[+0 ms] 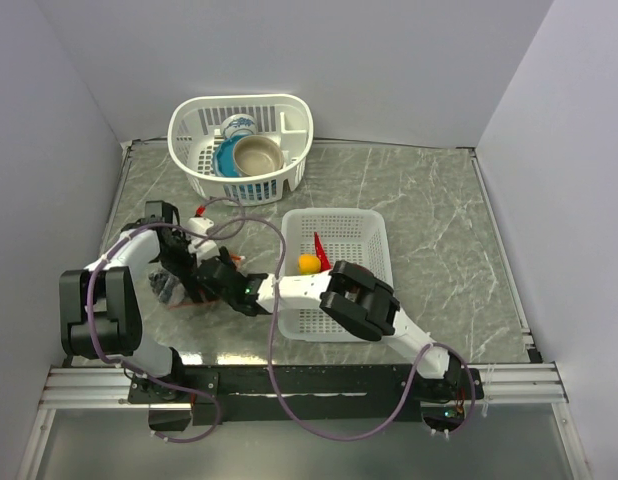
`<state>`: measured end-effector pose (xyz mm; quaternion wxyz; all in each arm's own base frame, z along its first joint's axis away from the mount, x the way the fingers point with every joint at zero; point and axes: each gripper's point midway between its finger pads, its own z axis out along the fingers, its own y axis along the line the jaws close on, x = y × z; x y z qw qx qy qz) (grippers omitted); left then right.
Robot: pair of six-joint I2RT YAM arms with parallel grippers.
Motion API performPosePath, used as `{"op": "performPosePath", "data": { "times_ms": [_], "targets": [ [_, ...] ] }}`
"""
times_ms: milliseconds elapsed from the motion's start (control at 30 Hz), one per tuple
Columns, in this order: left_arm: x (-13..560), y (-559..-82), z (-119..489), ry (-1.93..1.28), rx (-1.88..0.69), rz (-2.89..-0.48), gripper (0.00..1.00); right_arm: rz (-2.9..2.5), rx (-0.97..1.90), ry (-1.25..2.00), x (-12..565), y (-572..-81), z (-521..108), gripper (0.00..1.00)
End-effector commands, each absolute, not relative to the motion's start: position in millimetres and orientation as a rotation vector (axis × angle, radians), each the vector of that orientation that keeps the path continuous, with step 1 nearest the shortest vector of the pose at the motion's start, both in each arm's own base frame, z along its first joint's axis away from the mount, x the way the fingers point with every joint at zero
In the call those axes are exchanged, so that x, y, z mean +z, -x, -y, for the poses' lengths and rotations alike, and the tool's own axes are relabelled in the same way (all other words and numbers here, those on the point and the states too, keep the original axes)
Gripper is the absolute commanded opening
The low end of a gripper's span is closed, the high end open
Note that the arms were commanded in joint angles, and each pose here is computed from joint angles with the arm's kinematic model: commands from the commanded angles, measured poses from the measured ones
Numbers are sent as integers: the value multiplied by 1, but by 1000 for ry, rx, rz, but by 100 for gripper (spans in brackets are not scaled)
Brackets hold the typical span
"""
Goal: Open the zip-top bag and remove the fake food
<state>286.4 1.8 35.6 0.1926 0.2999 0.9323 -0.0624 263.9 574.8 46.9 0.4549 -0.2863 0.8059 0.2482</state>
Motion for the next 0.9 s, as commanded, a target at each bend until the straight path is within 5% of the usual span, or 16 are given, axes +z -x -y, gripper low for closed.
{"op": "performPosePath", "data": {
  "times_ms": [0, 133, 367, 467, 867],
  "targets": [
    [31, -273, 4, -847, -203, -2644, 1, -2120, 459, 711, 11, -258, -526, 91],
    [29, -275, 4, -831, -201, -2651, 1, -2130, 455, 705, 9, -254, -516, 89],
    [35, -280, -2, -826, -148, -2639, 1, -2009, 527, 661, 58, -258, -515, 56],
    [34, -285, -12, -809, -69, -2646, 1, -1951, 520, 634, 87, -262, -508, 50],
    [36, -302, -43, -713, 103, -2666, 1, -1806, 547, 479, 194, -254, -444, 48]
  ]
}}
